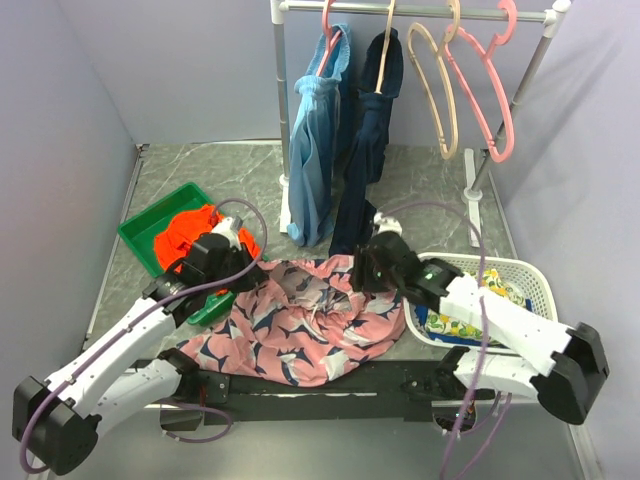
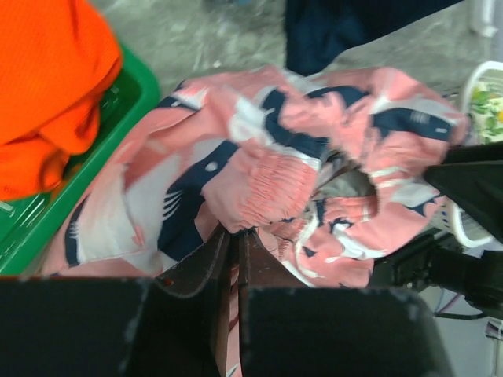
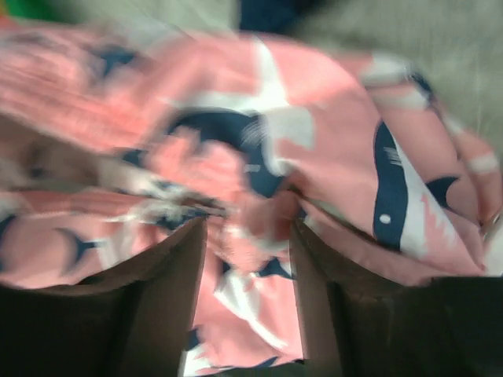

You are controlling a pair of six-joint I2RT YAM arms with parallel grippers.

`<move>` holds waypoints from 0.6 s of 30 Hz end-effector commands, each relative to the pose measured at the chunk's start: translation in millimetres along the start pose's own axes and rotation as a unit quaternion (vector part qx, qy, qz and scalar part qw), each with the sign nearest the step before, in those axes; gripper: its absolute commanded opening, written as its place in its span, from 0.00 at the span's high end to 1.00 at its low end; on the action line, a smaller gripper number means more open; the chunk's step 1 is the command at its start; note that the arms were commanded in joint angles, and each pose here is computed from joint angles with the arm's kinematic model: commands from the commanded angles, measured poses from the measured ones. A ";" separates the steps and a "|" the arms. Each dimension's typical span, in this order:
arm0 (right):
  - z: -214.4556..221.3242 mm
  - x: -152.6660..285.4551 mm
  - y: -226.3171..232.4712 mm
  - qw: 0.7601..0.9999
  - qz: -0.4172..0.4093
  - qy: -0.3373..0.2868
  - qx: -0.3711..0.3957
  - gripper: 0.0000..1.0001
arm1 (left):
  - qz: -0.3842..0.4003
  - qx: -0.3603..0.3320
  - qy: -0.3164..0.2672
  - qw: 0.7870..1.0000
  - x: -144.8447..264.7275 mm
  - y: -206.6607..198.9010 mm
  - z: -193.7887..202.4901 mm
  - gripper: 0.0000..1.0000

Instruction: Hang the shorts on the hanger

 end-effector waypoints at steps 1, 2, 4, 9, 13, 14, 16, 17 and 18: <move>-53.6 63.2 40.5 0.994 -0.070 -0.077 0.023 0.34 | 0.050 -0.033 -0.047 0.997 11.6 -24.3 -33.5 0.89; -58.8 74.2 44.6 0.993 -0.080 -0.081 0.024 0.32 | 0.052 -0.033 -0.045 0.997 11.4 -25.0 -34.1 0.91; -79.7 114.4 53.9 0.988 -0.103 -0.113 0.023 0.31 | 0.052 -0.036 -0.038 0.997 10.0 -26.6 -35.2 0.92; -152.4 197.7 46.8 0.956 -0.073 -0.285 -0.016 0.32 | 0.057 -0.045 -0.035 0.997 8.6 -29.9 -39.2 0.91; -198.9 226.5 44.5 0.937 -0.010 -0.348 -0.011 0.29 | 0.055 -0.055 -0.029 0.997 7.8 -31.7 -42.7 0.91; -212.7 229.2 36.7 0.931 0.011 -0.364 -0.007 0.30 | 0.058 -0.055 -0.031 0.996 7.9 -32.7 -44.4 0.91; -237.6 230.1 39.6 0.926 0.003 -0.379 -0.007 0.36 | 0.063 -0.056 -0.027 0.996 7.2 -34.6 -44.4 0.91; -252.5 231.6 27.0 0.920 0.025 -0.390 -0.017 0.38 | 0.066 -0.058 -0.028 0.996 7.7 -36.6 -46.2 0.91; -266.4 232.0 30.1 0.919 0.022 -0.393 -0.015 0.38 | 0.067 -0.059 -0.025 0.996 6.8 -37.2 -46.3 0.91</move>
Point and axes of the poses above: each gripper's point midway between its finger pads, its own x axis back along the fingers, its own y axis along the line the jaws close on, z = x × y, the point moved 4 cm from there along x, back along the fingers, and after that the axes turned 10 degrees about -x, right-handed, at the moved point
